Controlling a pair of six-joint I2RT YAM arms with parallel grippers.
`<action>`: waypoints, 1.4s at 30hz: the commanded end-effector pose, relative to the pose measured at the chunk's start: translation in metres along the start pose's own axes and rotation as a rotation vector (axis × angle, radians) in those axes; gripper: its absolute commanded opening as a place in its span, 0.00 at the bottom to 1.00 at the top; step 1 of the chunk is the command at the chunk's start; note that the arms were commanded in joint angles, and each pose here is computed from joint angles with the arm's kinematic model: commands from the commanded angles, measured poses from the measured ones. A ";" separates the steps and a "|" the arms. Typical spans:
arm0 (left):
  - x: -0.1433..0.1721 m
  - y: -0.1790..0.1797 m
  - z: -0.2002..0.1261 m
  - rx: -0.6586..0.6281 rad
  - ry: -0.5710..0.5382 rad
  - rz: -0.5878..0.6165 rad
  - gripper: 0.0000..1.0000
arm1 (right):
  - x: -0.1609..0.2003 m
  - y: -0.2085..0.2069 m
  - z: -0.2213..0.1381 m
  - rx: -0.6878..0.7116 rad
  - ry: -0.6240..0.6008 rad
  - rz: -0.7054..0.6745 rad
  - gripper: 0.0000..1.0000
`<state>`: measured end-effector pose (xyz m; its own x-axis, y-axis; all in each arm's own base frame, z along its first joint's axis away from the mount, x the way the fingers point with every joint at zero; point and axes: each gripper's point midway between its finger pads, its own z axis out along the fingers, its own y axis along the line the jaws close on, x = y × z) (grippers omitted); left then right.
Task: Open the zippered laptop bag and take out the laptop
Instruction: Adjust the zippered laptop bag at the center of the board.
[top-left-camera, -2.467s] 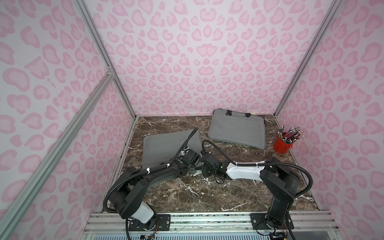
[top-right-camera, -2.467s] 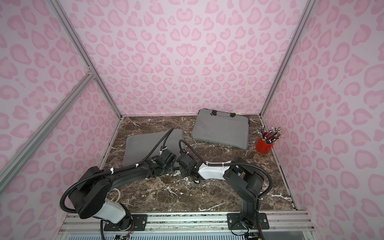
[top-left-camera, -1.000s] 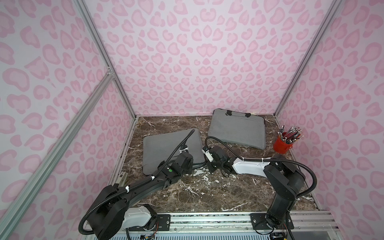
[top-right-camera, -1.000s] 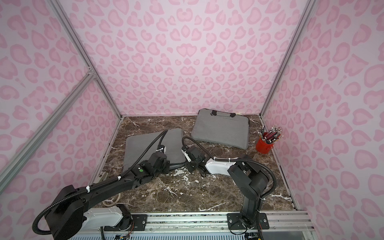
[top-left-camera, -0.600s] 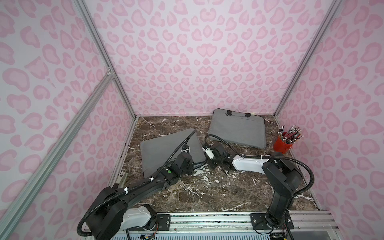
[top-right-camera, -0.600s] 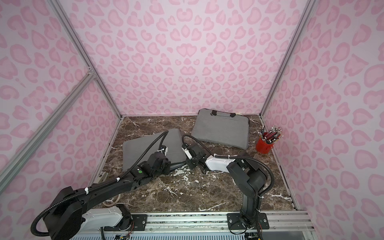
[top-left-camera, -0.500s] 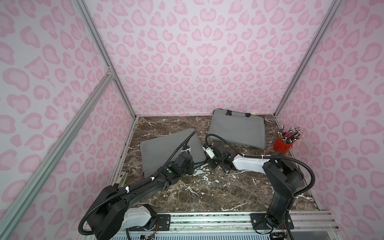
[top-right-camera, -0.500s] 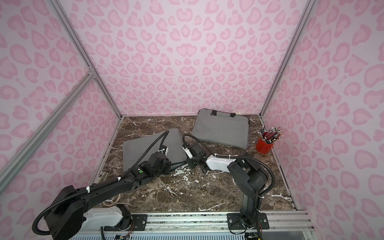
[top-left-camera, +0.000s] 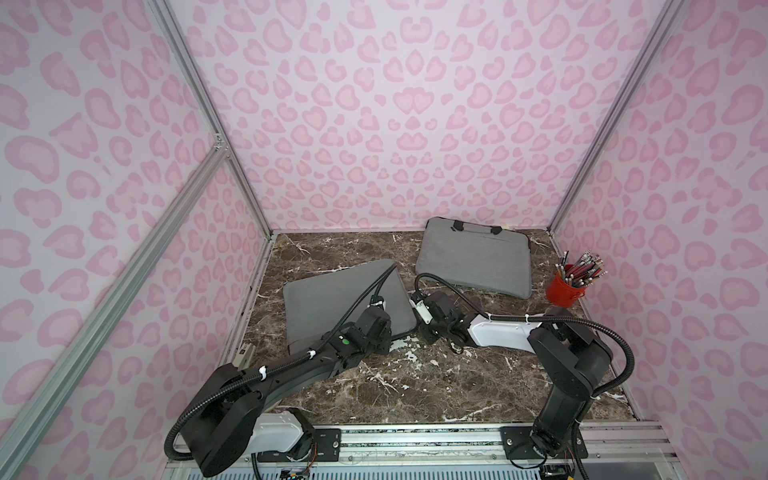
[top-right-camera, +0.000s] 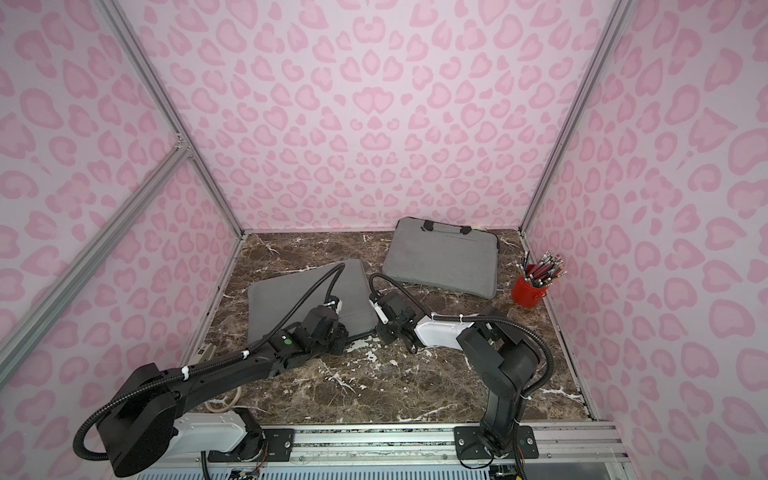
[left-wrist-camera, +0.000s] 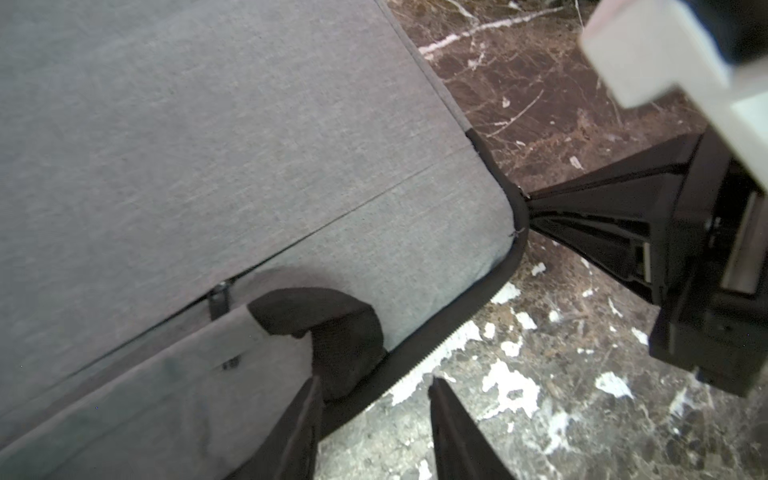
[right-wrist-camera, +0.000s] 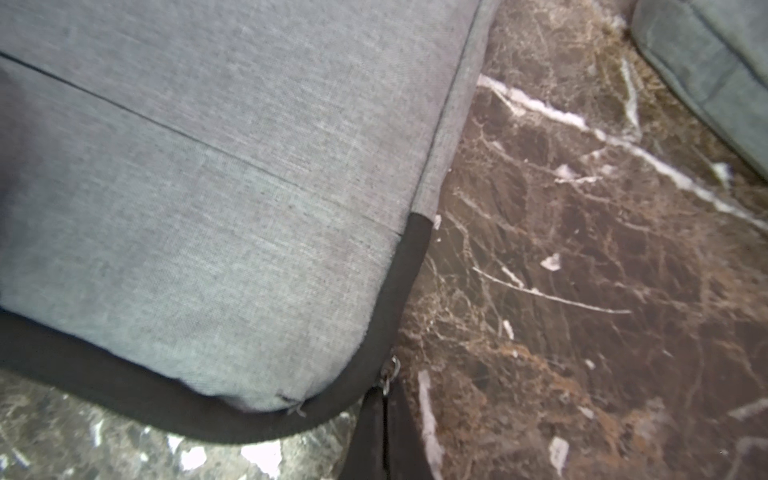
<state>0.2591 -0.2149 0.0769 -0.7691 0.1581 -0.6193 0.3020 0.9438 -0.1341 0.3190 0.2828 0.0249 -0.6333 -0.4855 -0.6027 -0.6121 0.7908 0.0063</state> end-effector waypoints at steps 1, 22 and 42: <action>-0.004 -0.024 0.004 0.054 -0.024 0.064 0.46 | 0.005 0.004 0.001 -0.019 0.011 0.023 0.00; 0.000 -0.036 0.049 -0.025 -0.096 0.344 0.63 | 0.004 0.018 -0.001 -0.101 0.013 0.045 0.00; 0.017 -0.014 0.061 -0.126 -0.042 0.333 0.01 | 0.005 0.002 -0.002 -0.064 0.011 0.081 0.00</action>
<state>0.2861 -0.2524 0.0302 -0.5847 0.4349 -0.6848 0.4515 0.8758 0.1707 0.3129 0.2880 0.0273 -0.6725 -0.4309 -0.6018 -0.6051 0.7883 0.1117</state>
